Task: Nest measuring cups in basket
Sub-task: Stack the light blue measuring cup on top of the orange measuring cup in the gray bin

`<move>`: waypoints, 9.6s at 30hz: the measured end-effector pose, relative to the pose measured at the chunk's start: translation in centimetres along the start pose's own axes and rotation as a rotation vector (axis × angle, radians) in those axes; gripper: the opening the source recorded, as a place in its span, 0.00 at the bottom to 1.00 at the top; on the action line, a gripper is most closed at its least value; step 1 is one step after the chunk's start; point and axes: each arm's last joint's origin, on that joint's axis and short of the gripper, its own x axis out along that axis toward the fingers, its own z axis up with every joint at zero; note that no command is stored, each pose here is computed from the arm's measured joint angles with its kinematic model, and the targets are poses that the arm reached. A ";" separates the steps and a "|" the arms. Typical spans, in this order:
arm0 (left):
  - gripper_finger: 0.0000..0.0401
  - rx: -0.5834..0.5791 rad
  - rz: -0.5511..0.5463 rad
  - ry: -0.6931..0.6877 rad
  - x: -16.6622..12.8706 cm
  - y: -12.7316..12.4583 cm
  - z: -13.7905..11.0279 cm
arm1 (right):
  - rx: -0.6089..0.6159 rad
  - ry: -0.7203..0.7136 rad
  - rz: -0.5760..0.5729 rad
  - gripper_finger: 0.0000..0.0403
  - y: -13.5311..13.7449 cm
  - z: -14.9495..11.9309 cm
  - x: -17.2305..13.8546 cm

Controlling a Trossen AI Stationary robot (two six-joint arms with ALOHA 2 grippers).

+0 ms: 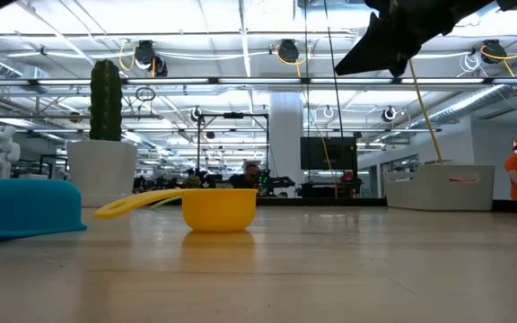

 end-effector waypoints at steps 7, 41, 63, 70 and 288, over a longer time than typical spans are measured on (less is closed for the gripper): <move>0.30 0.074 0.050 -0.063 -0.5 -0.7 -0.6 | 0.065 0.003 -0.001 0.00 0.0 -0.3 0.1; 0.49 0.145 0.350 0.024 2.9 0.0 -5.1 | 0.002 0.030 -0.011 0.00 -0.2 -1.3 0.3; 0.49 0.120 0.440 -0.004 4.8 2.0 -8.0 | 0.013 0.030 -0.012 0.00 -0.3 -1.3 0.3; 0.44 0.136 0.462 0.003 5.1 2.4 -8.4 | 0.013 0.031 -0.011 0.00 -0.2 -1.4 0.3; 0.04 0.151 -0.001 -0.996 -4.0 26.9 7.4 | -0.135 -0.714 0.396 0.04 2.6 6.2 0.7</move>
